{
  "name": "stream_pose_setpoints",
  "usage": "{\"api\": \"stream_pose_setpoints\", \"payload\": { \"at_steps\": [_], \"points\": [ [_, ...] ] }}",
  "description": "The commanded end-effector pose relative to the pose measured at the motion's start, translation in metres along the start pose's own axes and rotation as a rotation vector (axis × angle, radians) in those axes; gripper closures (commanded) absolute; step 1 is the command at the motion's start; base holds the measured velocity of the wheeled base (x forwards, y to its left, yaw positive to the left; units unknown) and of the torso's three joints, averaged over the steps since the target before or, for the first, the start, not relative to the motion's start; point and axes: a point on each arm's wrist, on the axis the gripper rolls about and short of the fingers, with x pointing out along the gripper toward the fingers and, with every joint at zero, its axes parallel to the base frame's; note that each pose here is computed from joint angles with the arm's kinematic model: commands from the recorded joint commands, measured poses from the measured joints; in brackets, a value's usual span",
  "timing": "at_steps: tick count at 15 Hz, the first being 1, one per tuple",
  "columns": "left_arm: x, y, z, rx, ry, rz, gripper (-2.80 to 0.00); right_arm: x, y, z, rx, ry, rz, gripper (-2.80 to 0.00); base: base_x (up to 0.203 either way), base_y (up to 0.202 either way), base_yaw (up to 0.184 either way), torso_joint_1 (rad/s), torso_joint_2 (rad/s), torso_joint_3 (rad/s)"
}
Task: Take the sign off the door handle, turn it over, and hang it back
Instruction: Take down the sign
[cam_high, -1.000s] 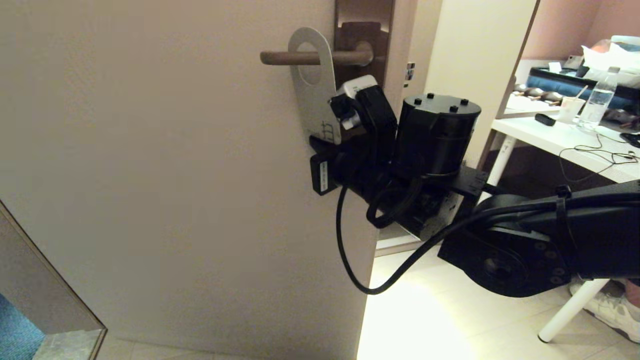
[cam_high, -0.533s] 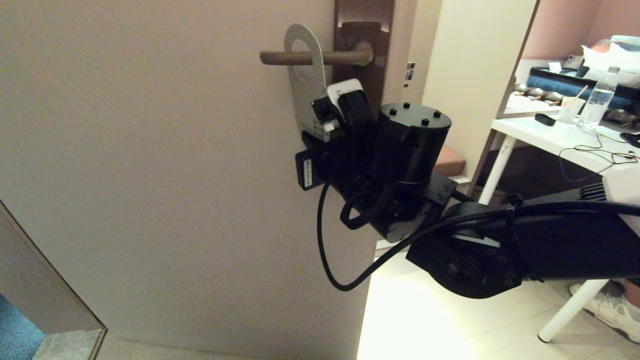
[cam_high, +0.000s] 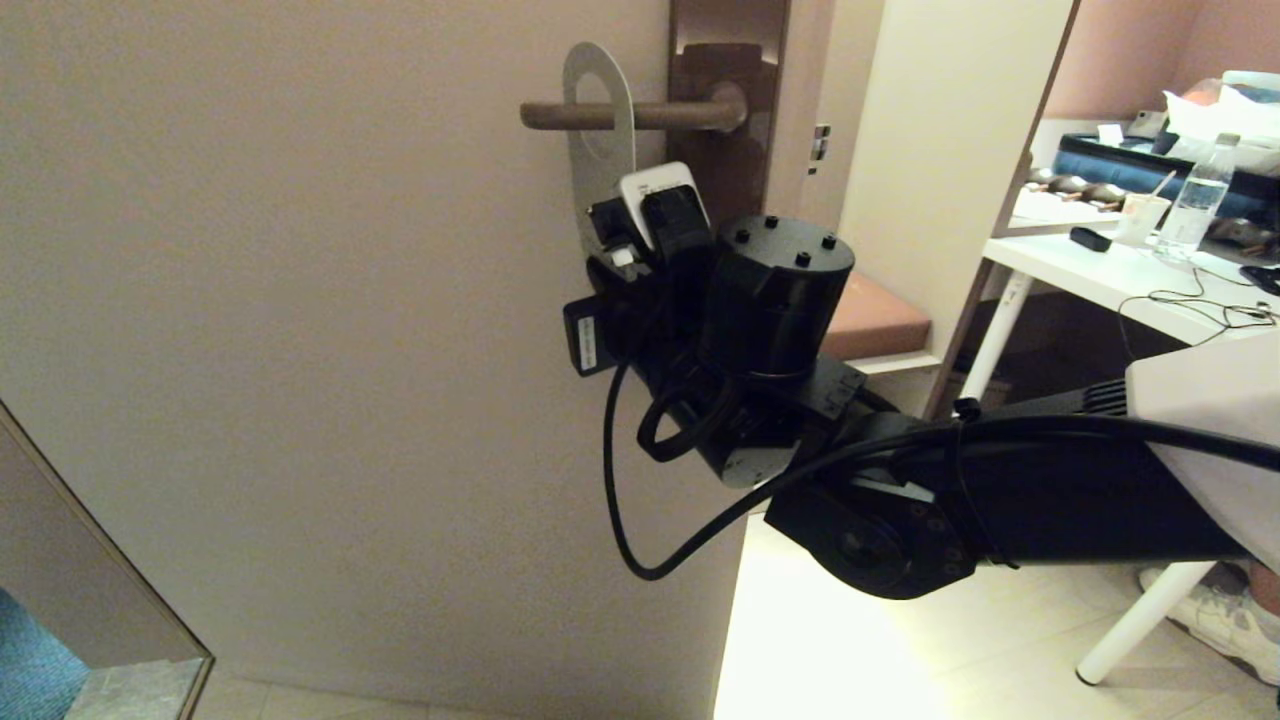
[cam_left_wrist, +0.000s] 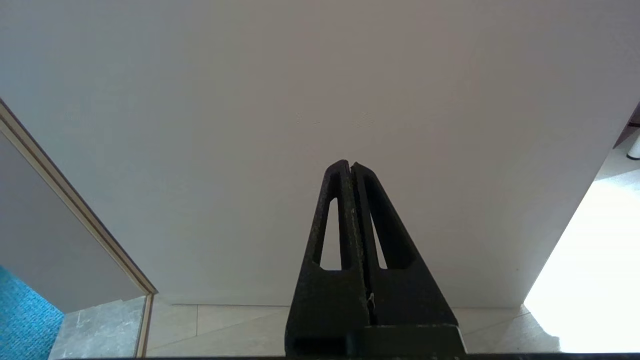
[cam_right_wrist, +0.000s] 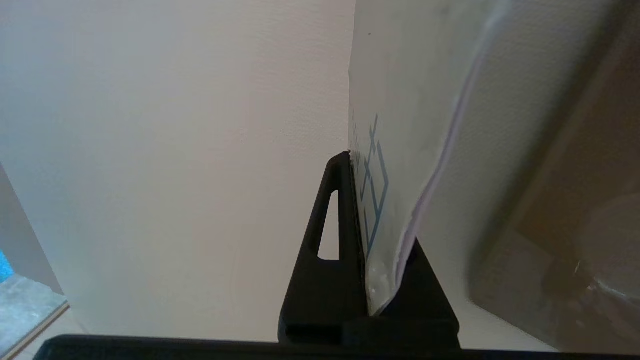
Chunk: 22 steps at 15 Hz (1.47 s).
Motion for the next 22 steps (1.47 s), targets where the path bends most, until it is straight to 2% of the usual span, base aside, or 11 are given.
{"api": "stream_pose_setpoints", "payload": {
  "at_steps": [1,7,14,22],
  "points": [
    [0.000,0.000,0.000,0.001,0.001,0.000,0.00,0.004,0.012,-0.003,0.004,-0.007,0.008,0.00,0.000,0.000,0.000,0.000,0.00,0.000],
    [0.000,0.000,0.000,0.001,0.001,0.000,0.00,0.018,0.033,-0.003,0.008,-0.050,-0.006,0.00,0.000,0.000,0.000,0.000,0.00,0.000],
    [0.000,0.000,0.000,0.001,0.001,0.000,0.00,0.025,0.037,-0.008,0.004,-0.052,-0.029,0.00,0.000,0.000,0.000,0.000,0.00,0.000],
    [0.000,0.000,0.000,0.001,0.001,0.000,0.00,0.022,0.052,-0.014,0.004,-0.046,0.014,0.00,0.000,0.000,0.000,0.000,0.00,0.000]
  ]
}}
